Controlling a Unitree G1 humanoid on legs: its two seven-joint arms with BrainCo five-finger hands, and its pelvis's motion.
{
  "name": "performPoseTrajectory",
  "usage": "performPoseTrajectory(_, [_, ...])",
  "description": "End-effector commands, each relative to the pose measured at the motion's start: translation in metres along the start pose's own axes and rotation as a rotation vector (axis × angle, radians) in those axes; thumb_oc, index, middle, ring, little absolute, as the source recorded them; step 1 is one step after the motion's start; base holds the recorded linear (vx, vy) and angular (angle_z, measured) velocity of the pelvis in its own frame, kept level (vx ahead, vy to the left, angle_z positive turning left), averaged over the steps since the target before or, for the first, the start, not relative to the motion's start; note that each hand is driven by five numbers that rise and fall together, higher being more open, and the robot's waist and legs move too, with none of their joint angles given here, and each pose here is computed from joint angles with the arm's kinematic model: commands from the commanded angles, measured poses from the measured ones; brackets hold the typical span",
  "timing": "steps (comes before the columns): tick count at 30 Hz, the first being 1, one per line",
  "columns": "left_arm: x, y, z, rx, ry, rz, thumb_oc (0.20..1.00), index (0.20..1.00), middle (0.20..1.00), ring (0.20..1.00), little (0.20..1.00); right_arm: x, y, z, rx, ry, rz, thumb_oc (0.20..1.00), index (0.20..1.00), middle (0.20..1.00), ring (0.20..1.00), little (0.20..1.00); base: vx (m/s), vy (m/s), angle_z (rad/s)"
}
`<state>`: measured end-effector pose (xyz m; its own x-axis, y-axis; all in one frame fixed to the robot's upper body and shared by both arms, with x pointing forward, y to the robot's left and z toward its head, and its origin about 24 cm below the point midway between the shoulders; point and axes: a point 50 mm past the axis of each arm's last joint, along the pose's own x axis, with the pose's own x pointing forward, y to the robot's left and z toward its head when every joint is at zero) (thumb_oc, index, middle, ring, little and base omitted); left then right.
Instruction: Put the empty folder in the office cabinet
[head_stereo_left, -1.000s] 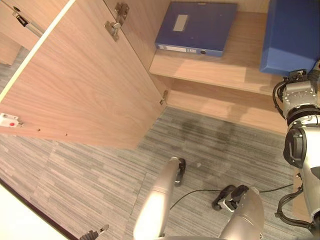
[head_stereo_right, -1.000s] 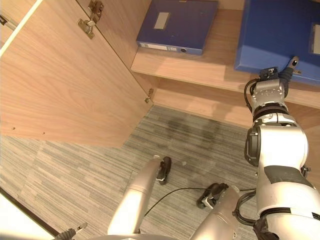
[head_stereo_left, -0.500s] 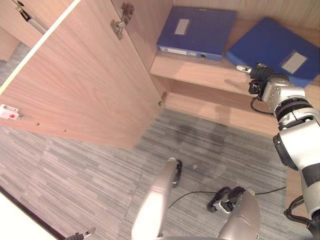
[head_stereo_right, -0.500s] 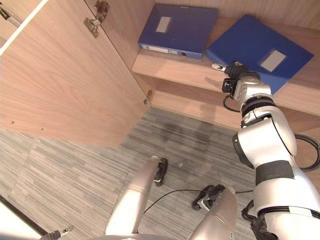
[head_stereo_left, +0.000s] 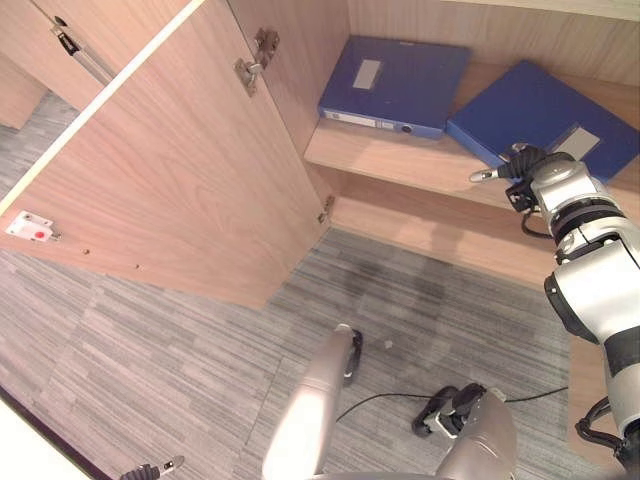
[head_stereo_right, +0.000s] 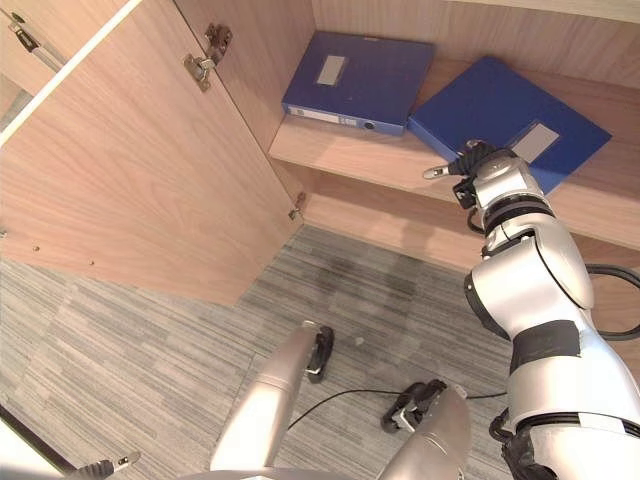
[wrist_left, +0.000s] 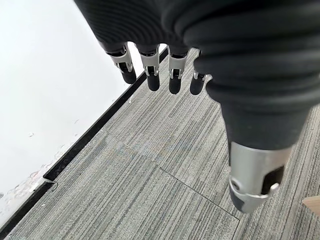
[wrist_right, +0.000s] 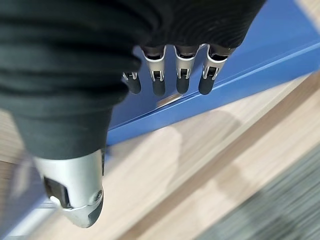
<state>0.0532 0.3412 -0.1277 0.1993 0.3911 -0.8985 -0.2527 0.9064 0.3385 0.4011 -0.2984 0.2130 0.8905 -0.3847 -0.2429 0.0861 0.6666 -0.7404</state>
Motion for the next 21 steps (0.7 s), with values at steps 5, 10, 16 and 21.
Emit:
performPoseTrajectory(5, [0.0,0.006,-0.012,0.016,0.071,0.042,1.0,1.0,1.0,1.0,1.0,-0.004,-0.016,0.014,-0.24,-0.036,-0.035,1.0,1.0,1.0,1.0,1.0,0.0,-0.005,-0.01])
performPoseTrajectory(10, [0.0,0.002,-0.017,-0.002,0.073,0.035,1.0,1.0,1.0,1.0,1.0,0.0,0.0,0.0,-0.206,-0.004,0.003,1.0,1.0,1.0,1.0,1.0,-0.01,-0.031,-0.04])
performPoseTrajectory(16, [0.002,-0.008,-0.004,0.025,0.037,0.038,1.0,1.0,1.0,1.0,1.0,0.003,0.038,0.002,-0.147,-0.004,0.01,1.0,1.0,1.0,1.0,1.0,0.02,-0.08,-0.1])
performPoseTrajectory(21, [0.004,-0.029,0.003,0.077,0.015,0.004,1.0,1.0,1.0,1.0,1.0,0.003,0.088,-0.005,-0.05,-0.008,0.072,1.0,1.0,1.0,1.0,1.0,0.1,-0.12,-0.11])
